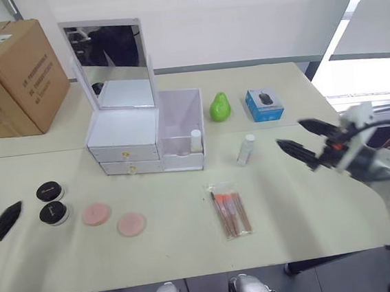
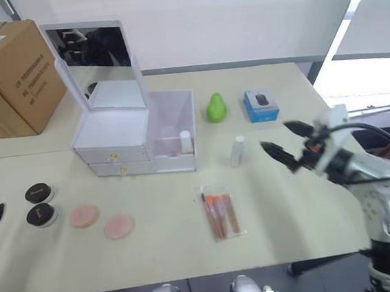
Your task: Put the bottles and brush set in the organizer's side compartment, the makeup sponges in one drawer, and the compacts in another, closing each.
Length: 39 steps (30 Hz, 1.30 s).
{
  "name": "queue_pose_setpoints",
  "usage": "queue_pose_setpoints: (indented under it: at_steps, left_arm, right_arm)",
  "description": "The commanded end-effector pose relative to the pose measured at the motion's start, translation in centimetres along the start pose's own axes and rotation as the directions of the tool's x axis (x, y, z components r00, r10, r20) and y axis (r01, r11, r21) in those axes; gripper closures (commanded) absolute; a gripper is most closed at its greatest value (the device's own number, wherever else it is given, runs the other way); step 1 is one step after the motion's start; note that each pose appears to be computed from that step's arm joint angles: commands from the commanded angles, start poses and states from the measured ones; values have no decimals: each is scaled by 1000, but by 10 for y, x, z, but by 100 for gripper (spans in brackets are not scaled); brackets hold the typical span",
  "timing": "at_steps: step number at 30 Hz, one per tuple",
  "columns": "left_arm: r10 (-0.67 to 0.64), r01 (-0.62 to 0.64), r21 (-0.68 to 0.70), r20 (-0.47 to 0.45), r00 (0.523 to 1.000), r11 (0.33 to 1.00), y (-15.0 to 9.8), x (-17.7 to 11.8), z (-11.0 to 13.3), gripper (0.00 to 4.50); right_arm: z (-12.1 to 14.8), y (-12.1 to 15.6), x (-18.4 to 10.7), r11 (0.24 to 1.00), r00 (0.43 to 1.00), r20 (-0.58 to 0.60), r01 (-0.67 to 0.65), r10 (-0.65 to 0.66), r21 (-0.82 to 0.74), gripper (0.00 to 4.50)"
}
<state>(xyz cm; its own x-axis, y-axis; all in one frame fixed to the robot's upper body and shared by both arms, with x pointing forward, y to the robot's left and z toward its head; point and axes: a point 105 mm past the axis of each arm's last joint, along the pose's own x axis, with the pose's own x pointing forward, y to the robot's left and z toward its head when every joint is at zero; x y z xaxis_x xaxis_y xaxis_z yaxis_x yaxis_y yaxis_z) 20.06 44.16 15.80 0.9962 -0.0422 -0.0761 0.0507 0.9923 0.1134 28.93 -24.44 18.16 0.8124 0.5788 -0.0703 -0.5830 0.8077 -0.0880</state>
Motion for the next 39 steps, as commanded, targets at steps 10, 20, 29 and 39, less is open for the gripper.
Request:
queue_pose_setpoints:
  at_steps: [10,20,29,39]
  left_arm:
    - [94,-92,59,-38,995,994,34,-15,-7,0]
    - [-64,60,78,53,997,995,-16,20,13,0]
    - [-508,503,69,134,851,861,-157,54,25,0]
    - [-760,755,97,139,635,649,-245,41,36,0]
  right_arm:
    - [-66,-35,-65,988,972,-177,154,-157,-29,3]
    - [-35,-17,-21,996,995,-62,72,-75,-51,3]
    - [-21,22,34,997,998,-23,65,-64,32,3]
    - [-12,52,78,949,945,125,287,-303,132,3]
